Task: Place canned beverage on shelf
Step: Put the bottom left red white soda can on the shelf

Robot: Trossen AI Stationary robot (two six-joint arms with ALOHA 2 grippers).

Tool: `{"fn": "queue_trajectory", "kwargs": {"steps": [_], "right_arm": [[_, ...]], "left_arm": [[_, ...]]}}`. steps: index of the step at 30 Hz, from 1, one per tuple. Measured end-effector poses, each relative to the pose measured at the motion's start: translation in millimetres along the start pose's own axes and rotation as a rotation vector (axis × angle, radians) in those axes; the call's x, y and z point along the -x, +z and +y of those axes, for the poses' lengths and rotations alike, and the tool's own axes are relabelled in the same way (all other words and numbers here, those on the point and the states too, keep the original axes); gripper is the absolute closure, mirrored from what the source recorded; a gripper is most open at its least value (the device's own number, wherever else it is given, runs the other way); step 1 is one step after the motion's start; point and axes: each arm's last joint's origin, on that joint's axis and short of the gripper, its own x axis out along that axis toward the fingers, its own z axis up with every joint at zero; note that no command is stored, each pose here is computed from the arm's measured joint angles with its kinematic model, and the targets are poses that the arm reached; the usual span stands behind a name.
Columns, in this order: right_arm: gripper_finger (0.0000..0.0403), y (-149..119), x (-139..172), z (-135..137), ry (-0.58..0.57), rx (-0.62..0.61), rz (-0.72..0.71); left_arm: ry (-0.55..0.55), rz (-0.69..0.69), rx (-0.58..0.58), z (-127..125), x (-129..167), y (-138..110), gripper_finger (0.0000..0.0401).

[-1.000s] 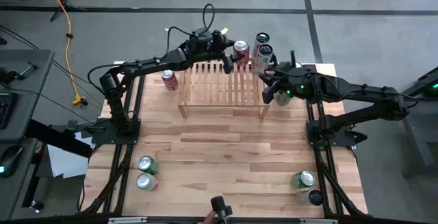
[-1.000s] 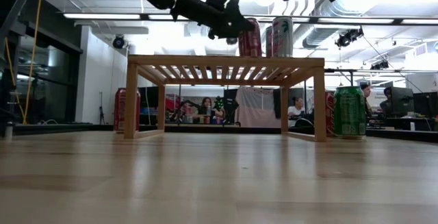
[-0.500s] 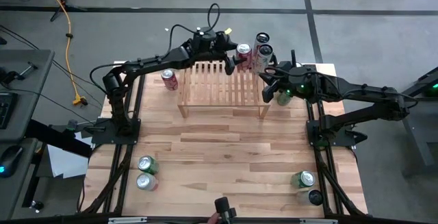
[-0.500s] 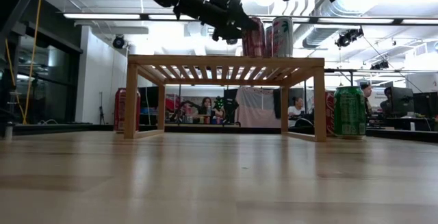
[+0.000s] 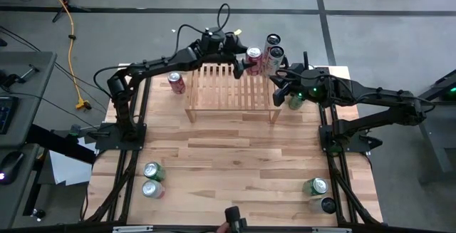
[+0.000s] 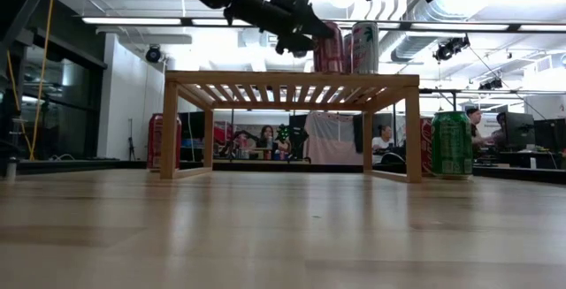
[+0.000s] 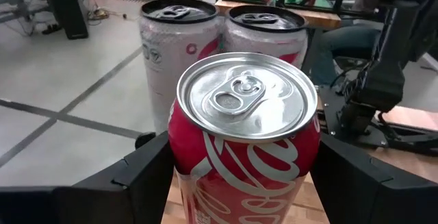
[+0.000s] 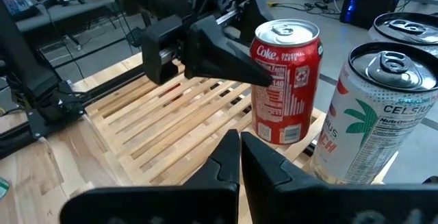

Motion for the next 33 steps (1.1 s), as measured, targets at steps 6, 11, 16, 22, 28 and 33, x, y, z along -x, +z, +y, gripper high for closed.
{"fn": "queue_trajectory", "kwargs": {"steps": [6,11,16,22,28,33], "right_arm": [[0.0402,0,0,0,-0.001,-0.013,0.000],[0.0402,0,0,0,-0.001,-0.012,0.000],[0.0402,0,0,0,-0.001,-0.012,0.000],[0.0402,0,0,0,-0.001,-0.011,0.001],[0.0402,0,0,0,-0.001,-0.011,0.001],[0.0402,0,0,0,-0.001,-0.013,0.001]], "left_arm": [[0.025,-0.004,-0.094,-1,-3,-1,0.0125],[0.049,0.015,-0.104,3,-17,-15,0.0125],[0.056,0.019,-0.086,4,-23,-21,0.0125],[0.078,0.019,-0.096,4,-23,-21,0.0117],[0.085,0.020,-0.111,8,-22,-21,0.0089],[0.112,0.024,-0.129,8,-22,-21,0.0073]]}}
